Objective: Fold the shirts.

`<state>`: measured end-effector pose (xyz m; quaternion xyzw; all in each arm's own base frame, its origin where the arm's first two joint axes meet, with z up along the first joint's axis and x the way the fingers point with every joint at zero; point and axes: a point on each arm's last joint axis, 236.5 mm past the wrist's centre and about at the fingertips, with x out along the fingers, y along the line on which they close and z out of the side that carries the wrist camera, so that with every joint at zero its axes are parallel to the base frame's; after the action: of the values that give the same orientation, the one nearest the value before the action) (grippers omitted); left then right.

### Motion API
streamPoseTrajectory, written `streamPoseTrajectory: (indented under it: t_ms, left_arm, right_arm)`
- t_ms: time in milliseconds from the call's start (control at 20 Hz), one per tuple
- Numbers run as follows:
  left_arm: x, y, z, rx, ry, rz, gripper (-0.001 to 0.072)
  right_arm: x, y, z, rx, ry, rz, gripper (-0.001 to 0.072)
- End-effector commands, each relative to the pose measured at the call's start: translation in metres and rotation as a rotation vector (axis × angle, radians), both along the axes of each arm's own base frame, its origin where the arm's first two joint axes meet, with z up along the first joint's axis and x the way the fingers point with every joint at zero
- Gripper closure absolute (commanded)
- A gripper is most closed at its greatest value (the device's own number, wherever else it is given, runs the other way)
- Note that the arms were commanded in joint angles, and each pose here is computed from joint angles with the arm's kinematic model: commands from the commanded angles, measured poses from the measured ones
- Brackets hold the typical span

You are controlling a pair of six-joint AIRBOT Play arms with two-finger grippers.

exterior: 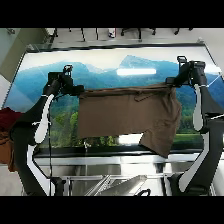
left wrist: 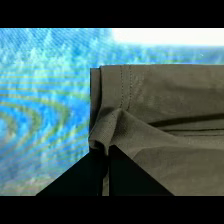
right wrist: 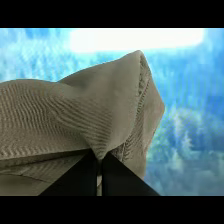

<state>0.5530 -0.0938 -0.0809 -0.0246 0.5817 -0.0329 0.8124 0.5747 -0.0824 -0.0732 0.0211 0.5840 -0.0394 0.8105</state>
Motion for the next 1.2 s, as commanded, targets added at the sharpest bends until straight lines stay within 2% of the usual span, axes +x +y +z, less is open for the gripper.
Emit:
streamPoseTrajectory:
  t_ms: [0, 450, 750, 1150]
  left_arm:
    - [-0.005, -0.002, -0.002, 0.017, 0.020, -0.003, 0.0690]
    - [0.004, -0.009, 0.060, 0.012, -0.012, -0.019, 0.0690]
    - [-0.035, -0.017, 0.004, 0.038, 0.140, -0.047, 0.0690]
    - [-0.022, -0.020, -0.005, 0.028, 0.078, -0.045, 0.0689]
  right_arm:
    - [-0.007, -0.001, -0.004, -0.029, 0.034, -0.016, 0.0694]
    - [-0.015, -0.005, -0.004, -0.042, 0.063, -0.018, 0.0694]
    - [-0.020, -0.005, -0.005, -0.039, 0.087, -0.018, 0.0693]
    - [-0.023, 0.003, -0.009, -0.007, 0.101, -0.018, 0.0692]
